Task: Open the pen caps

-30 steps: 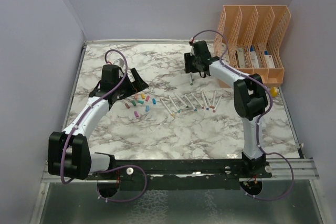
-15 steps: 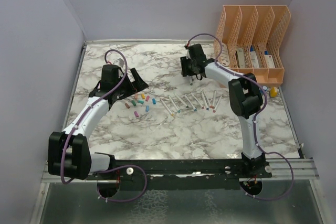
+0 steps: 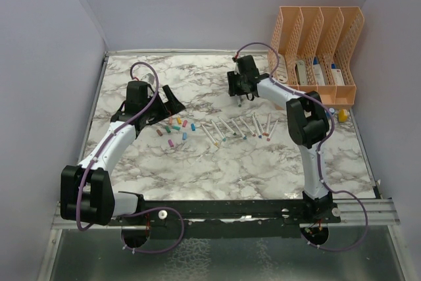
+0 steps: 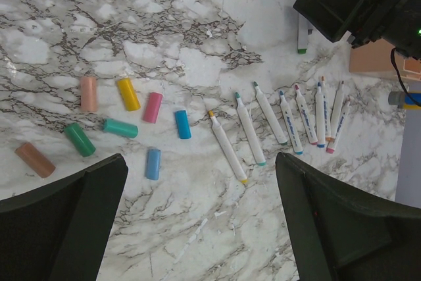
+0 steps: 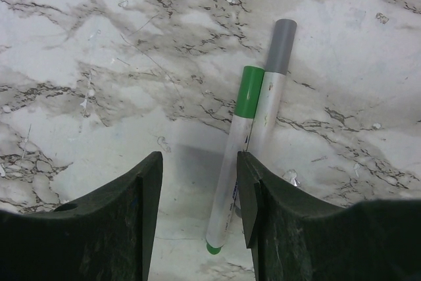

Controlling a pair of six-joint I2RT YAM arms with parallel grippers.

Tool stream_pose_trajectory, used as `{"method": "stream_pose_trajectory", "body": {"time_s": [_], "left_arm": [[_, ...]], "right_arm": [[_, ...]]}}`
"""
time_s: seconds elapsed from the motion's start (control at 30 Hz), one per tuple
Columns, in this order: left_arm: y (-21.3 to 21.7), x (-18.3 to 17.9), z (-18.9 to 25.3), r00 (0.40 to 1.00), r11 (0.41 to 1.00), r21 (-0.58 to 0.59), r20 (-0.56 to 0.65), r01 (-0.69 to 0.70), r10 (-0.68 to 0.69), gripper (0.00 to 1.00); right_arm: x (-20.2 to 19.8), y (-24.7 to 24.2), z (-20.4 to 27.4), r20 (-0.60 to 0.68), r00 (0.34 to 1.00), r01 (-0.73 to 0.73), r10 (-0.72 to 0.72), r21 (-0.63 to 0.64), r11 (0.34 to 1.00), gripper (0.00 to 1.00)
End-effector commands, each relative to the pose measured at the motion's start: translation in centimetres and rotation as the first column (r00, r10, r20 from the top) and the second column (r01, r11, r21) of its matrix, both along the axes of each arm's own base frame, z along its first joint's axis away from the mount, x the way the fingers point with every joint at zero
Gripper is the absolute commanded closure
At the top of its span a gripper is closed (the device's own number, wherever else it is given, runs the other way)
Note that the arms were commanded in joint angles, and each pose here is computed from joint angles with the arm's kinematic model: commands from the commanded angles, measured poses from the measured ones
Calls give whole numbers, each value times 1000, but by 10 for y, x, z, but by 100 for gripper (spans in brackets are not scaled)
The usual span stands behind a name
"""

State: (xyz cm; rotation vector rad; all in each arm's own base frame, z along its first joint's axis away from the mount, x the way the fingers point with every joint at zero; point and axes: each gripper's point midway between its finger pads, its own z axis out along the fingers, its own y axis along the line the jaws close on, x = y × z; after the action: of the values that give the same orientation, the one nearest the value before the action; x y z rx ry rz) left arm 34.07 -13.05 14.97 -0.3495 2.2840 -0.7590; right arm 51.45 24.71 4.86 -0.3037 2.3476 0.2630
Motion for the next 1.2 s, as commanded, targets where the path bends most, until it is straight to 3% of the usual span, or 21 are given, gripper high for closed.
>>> {"method": "stream_pose_trajectory", "body": {"time_s": [0.0, 0.63, 0.93, 1.1, 1.17], "left_arm": [[-2, 1, 8, 1000, 1000, -19, 28, 14, -14, 1], [-1, 1, 7, 1000, 1000, -24, 26, 15, -14, 1], [-3, 4, 11, 999, 999, -50, 51, 8, -5, 1], [-5, 6, 12, 998, 997, -73, 60, 8, -4, 1], [-6, 7, 14, 998, 997, -78, 66, 9, -4, 1]], "right_arm": [[3, 1, -8, -7, 1000, 15, -15, -14, 1000, 52], [-5, 9, -30, -60, 998, -22, 20, -35, 999, 53], [-36, 13, -60, -132, 991, -45, 25, -156, 987, 56], [-56, 8, -68, -170, 985, -42, 13, -167, 985, 65], [-60, 3, -68, -174, 985, -25, -6, -176, 984, 76]]}}
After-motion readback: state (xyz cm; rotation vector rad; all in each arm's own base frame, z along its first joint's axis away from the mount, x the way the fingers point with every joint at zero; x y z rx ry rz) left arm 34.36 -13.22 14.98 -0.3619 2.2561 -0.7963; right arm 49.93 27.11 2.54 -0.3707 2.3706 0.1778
